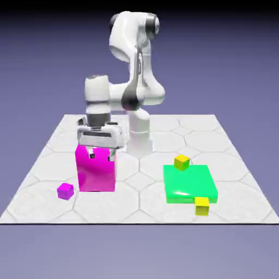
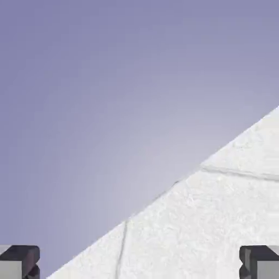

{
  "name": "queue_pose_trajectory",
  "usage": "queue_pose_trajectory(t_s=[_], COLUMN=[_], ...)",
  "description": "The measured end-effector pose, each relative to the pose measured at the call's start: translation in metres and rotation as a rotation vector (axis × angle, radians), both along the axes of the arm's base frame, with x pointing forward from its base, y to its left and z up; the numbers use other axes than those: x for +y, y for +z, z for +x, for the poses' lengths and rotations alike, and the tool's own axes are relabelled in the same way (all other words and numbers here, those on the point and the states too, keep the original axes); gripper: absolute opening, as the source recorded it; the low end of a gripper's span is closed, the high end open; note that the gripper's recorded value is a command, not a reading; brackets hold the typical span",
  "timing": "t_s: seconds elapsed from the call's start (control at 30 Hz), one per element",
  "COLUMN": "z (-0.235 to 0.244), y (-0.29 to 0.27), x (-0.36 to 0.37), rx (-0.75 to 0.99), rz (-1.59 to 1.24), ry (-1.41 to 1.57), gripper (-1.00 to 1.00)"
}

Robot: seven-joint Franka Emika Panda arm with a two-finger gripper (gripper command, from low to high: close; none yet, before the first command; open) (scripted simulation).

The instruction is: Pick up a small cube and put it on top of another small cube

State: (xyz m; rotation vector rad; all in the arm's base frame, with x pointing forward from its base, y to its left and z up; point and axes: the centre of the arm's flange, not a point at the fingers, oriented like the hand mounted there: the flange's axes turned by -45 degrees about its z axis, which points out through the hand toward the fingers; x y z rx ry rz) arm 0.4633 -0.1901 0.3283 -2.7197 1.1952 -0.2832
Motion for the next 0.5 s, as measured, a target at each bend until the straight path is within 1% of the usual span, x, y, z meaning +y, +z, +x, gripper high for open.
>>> queue_pose_trajectory(t_s=[0.2,0.37,0.5], z=[-0.008,-0.045,-0.077], y=[-0.058,-0.117,-0.153], x=[-0.074,-0.122,-0.154], rx=[0.187,0.326,0.397], rz=[0.149,0.327,0.453], ry=[-0.312,-0.632,-0.879], gripper=[0.0,0.0,0.0])
